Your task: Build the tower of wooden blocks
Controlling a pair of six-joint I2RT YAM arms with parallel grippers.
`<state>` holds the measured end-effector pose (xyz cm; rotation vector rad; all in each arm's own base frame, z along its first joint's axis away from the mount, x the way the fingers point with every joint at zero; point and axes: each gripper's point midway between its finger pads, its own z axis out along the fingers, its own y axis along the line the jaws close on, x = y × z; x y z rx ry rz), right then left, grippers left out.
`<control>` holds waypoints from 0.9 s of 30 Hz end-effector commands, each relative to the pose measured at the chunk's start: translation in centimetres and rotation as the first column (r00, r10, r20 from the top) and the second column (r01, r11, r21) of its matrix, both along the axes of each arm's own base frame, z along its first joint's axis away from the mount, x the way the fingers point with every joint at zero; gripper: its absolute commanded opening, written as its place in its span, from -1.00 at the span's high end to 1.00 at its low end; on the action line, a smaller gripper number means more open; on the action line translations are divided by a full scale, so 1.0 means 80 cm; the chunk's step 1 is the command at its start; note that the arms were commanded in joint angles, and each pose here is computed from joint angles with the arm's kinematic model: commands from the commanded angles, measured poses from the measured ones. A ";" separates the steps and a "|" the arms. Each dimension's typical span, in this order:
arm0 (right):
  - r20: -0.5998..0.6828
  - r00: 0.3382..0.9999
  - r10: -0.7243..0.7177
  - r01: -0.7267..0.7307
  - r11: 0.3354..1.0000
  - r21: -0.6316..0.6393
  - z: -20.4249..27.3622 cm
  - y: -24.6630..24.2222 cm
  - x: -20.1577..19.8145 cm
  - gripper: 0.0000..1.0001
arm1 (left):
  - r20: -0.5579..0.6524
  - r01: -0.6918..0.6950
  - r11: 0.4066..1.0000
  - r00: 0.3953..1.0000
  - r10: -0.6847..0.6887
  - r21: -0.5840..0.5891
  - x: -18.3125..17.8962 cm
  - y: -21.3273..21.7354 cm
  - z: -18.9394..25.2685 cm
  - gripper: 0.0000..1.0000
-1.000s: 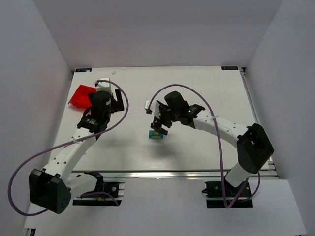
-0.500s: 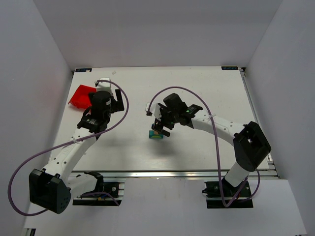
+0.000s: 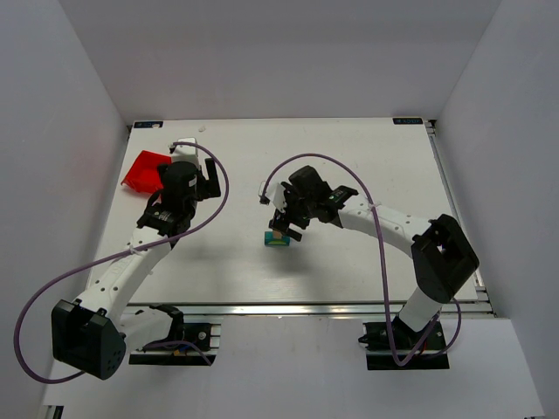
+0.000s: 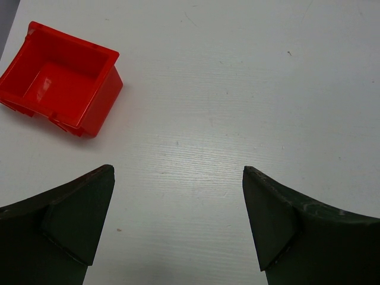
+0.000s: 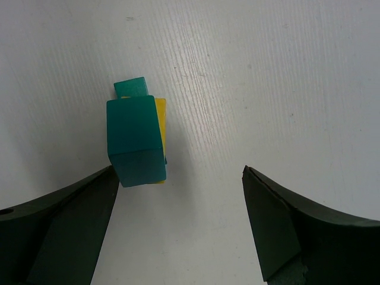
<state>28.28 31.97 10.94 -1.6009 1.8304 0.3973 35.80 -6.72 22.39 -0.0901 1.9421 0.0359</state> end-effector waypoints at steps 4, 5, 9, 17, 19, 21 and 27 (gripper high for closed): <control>0.035 0.999 -0.033 0.032 0.999 0.027 0.008 0.005 0.010 -0.79 | 0.025 0.019 1.000 1.000 -0.019 -0.009 -0.002 -0.003 0.010 -0.96; 0.035 0.999 -0.034 0.033 0.999 0.027 0.008 0.005 0.011 -0.79 | 0.025 0.021 1.000 0.999 -0.020 -0.009 -0.001 -0.004 0.009 -0.96; 0.037 0.999 -0.037 0.036 0.999 0.027 0.009 0.004 0.011 -0.79 | 0.023 0.023 1.000 0.999 -0.023 -0.010 -0.002 -0.005 0.008 -0.96; 0.037 0.999 -0.035 0.034 0.999 0.024 0.009 0.002 0.009 -0.79 | 0.023 0.027 1.000 0.999 -0.027 -0.008 -0.002 -0.005 0.009 -0.96; 0.039 0.999 -0.028 0.027 0.999 0.027 0.010 0.003 0.009 -0.79 | 0.024 0.027 1.000 0.999 -0.027 -0.008 -0.002 -0.005 0.010 -0.96; 0.034 0.999 -0.027 0.026 0.999 0.027 0.008 0.003 0.007 -0.79 | 0.025 0.029 1.000 0.999 -0.029 -0.008 -0.002 -0.006 0.010 -0.96; 0.041 0.999 -0.021 0.020 0.999 0.033 0.010 0.002 0.006 -0.79 | 0.023 0.032 0.999 0.999 -0.032 -0.009 -0.002 -0.006 0.010 -0.96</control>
